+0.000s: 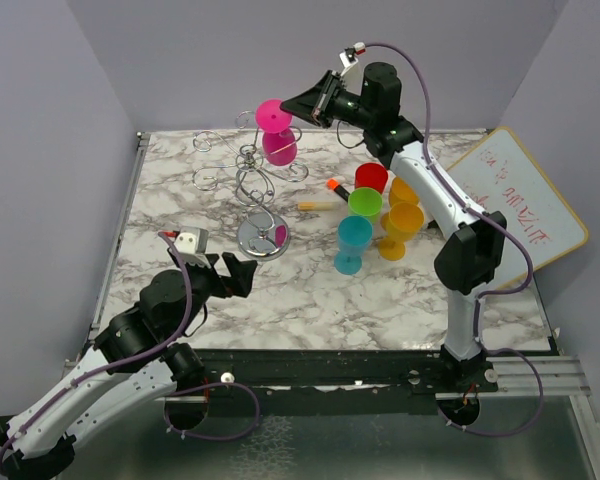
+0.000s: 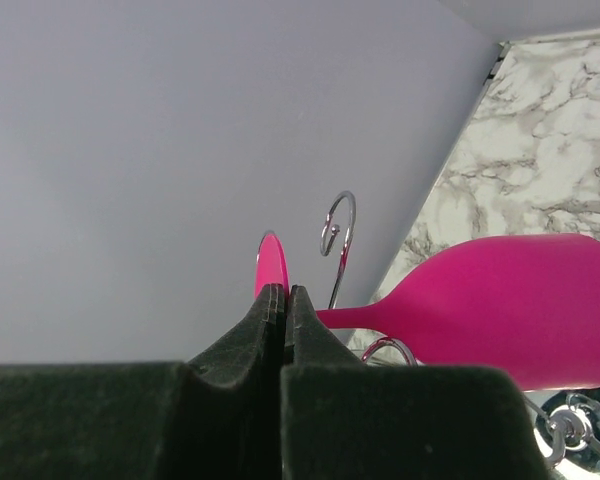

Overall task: Take the wine glass off the wine glass rack
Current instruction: Pick up the wine glass from the wine rack.

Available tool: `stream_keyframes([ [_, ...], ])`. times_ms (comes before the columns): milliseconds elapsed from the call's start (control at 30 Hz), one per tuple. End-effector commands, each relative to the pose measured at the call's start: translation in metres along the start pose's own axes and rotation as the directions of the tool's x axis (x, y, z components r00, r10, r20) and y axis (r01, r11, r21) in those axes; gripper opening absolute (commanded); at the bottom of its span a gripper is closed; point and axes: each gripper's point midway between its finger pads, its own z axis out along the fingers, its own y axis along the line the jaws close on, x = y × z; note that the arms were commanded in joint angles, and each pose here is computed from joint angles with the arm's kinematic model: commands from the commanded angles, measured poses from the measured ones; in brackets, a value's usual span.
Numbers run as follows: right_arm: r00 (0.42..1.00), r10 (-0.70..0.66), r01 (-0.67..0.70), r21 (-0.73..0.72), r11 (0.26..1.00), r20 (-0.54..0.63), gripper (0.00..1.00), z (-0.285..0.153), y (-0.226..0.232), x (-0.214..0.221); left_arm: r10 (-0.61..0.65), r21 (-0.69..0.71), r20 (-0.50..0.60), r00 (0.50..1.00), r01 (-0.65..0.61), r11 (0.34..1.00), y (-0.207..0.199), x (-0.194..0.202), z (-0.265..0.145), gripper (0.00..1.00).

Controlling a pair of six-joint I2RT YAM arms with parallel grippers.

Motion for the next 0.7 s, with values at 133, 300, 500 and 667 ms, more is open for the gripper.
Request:
stream_keyframes([
  [133, 0.992, -0.052, 0.051, 0.011, 0.999, 0.112, 0.01, -0.015, -0.002, -0.035, 0.018, 0.065, -0.045, 0.999, -0.015, 0.998, -0.012, 0.005, -0.002, 0.99],
  [300, 0.99, -0.094, 0.096, -0.006, 0.995, 0.108, 0.01, -0.026, 0.003, -0.039, 0.018, 0.069, -0.052, 0.998, -0.014, 0.998, -0.014, 0.004, -0.001, 0.99],
  [500, 0.985, -0.075, 0.077, -0.003, 0.997, 0.157, 0.01, -0.046, 0.0, -0.052, -0.03, 0.04, -0.027, 0.999, 0.031, 0.999, -0.01, 0.0, -0.001, 0.99],
  [667, 0.982, -0.105, 0.108, -0.011, 0.994, 0.159, 0.0, -0.06, 0.006, -0.056, -0.039, 0.046, 0.0, 0.999, 0.039, 0.998, -0.011, -0.006, -0.002, 0.99],
])
